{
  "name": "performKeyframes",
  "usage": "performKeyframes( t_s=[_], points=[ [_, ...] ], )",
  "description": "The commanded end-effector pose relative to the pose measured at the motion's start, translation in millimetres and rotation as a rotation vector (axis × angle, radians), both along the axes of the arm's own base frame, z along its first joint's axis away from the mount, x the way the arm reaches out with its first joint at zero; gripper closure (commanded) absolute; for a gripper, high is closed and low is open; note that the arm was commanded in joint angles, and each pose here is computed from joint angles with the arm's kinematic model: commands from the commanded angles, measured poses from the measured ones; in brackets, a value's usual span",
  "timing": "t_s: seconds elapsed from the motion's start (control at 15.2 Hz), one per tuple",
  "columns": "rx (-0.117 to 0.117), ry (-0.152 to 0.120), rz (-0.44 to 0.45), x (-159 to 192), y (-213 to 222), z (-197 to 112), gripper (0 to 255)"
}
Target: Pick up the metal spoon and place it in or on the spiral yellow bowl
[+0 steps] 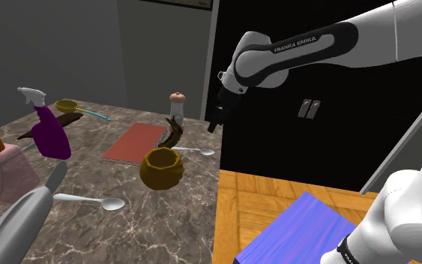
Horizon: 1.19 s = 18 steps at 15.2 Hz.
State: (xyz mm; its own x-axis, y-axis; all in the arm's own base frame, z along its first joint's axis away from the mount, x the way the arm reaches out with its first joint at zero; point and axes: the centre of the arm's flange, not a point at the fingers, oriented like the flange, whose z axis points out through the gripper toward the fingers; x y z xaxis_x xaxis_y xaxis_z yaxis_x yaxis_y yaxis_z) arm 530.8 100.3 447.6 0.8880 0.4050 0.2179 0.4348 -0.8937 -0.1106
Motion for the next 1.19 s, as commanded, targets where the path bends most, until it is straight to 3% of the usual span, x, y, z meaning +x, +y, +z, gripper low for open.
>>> performKeyframes(
  t_s=[0.0,0.46,1.12],
  points=[
    [0.003,0.0,0.032,15.5,11.3,-17.1,0],
    [0.011,0.001,0.14,70.3,57.8,-75.8,0],
    [0.011,0.001,0.14,75.1,66.7,-114.5,0]
  ],
)
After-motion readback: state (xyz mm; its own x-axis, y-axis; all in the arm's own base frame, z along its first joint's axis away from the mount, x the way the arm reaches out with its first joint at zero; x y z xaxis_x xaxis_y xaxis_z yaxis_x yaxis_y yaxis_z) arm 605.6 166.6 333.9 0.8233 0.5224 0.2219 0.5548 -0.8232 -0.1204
